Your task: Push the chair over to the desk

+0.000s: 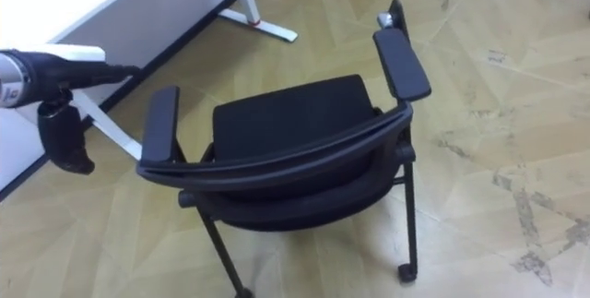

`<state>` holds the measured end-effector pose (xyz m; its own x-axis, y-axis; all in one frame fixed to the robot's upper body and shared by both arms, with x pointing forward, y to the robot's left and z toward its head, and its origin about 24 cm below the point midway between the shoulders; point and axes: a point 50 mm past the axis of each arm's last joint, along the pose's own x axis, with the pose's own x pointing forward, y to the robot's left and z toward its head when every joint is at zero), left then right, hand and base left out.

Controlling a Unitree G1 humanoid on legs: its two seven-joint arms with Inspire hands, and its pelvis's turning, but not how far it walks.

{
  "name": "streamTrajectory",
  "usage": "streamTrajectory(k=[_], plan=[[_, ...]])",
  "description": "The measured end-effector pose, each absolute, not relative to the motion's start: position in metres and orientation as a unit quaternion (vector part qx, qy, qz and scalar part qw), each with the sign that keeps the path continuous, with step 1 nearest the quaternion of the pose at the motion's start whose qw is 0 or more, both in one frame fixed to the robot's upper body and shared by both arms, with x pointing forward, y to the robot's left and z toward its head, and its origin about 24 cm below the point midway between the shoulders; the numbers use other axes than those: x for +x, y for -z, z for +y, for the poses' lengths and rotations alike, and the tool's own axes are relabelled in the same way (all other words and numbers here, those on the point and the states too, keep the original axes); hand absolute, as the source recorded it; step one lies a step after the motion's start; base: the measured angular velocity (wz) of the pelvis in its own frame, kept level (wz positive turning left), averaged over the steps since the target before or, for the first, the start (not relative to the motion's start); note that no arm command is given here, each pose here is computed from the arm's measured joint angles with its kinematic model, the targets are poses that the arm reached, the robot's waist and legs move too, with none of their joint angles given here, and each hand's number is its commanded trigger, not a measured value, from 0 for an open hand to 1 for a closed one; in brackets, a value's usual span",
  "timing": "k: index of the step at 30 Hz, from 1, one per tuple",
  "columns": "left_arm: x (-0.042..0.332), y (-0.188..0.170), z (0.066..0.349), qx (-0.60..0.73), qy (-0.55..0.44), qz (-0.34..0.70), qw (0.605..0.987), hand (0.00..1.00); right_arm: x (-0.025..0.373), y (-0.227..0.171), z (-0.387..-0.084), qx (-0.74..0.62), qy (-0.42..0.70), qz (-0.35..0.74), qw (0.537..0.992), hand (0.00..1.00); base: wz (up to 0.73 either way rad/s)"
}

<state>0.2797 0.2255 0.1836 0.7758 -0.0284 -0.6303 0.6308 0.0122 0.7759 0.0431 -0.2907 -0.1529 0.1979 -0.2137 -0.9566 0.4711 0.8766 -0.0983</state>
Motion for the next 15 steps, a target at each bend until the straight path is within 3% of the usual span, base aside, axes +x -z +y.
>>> streamTrajectory(k=[15], plan=[[0.2777, -0.1762, 0.2162, 0.658, 0.279, 0.232, 0.659, 0.00, 0.0419, 0.1535, -0.2897, 0.103, 0.218, 0.598, 0.764, 0.00, 0.01]])
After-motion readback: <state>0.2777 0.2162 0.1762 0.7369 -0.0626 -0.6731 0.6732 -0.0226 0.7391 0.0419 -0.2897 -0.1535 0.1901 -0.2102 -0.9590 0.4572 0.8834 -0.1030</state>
